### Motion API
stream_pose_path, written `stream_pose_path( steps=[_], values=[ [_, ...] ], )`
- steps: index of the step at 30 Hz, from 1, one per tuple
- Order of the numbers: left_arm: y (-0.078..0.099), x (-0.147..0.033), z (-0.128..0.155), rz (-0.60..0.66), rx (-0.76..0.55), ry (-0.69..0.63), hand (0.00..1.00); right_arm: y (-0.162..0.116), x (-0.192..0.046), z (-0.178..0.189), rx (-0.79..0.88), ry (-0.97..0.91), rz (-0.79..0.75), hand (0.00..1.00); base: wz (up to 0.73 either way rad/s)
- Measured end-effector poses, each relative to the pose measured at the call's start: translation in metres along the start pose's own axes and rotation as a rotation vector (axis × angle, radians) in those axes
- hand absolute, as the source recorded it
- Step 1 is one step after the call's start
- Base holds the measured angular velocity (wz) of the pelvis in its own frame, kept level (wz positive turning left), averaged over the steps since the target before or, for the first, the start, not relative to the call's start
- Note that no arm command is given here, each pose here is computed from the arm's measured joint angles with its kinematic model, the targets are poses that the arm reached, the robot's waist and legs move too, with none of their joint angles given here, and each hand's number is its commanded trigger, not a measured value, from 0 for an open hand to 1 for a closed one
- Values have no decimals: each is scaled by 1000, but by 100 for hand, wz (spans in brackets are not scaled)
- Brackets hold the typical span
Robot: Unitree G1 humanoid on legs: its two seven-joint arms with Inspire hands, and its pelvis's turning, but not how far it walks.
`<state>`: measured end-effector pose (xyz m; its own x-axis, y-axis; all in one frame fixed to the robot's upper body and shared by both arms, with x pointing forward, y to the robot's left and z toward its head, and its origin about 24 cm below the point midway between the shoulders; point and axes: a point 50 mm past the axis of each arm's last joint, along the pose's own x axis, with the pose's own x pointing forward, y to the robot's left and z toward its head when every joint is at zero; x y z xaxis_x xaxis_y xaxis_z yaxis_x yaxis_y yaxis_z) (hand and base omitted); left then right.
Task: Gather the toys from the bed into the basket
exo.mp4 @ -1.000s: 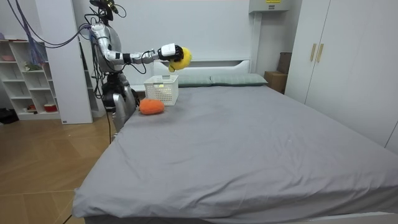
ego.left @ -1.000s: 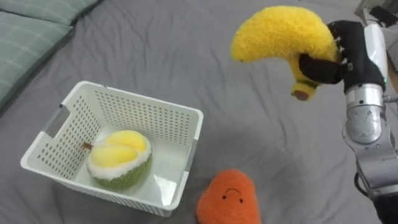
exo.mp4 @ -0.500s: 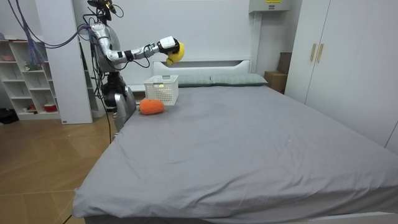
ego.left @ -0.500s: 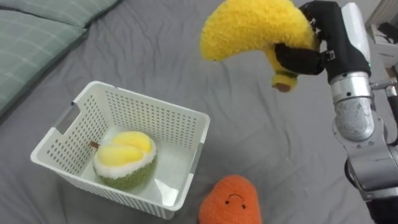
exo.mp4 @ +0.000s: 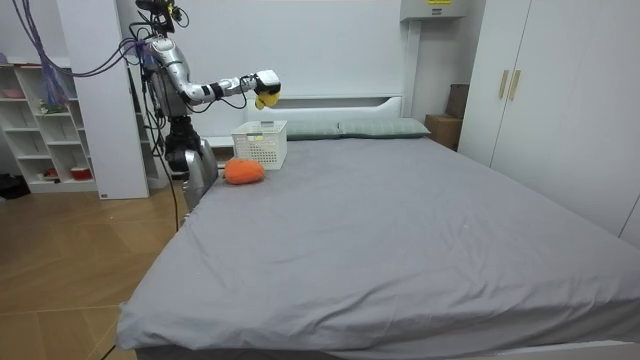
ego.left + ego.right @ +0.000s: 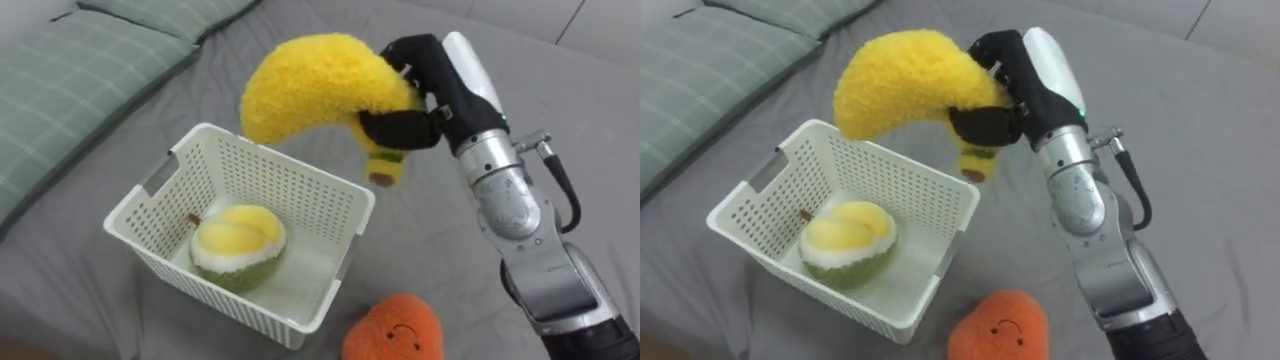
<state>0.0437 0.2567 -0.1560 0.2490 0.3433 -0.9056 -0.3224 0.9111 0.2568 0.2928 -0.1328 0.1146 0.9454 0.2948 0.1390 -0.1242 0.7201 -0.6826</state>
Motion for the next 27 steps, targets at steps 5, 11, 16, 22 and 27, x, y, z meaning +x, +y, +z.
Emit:
stream_pose_path(
  steps=[5,11,16,22,27],
  values=[
    [-1,1,6,1,-3,-19,0,13,1,3,-6,-1,65,30,11],
    [0,1,7,10,-4,-20,0,32,0,-4,-14,45,164,14,10],
    [6,0,0,36,-24,-3,0,37,0,-9,2,71,178,0,4],
    [5,0,-2,39,-25,14,0,42,0,-16,32,103,197,0,5],
    [4,1,-1,38,-25,21,0,43,-1,-20,30,119,203,0,0]
  ],
)
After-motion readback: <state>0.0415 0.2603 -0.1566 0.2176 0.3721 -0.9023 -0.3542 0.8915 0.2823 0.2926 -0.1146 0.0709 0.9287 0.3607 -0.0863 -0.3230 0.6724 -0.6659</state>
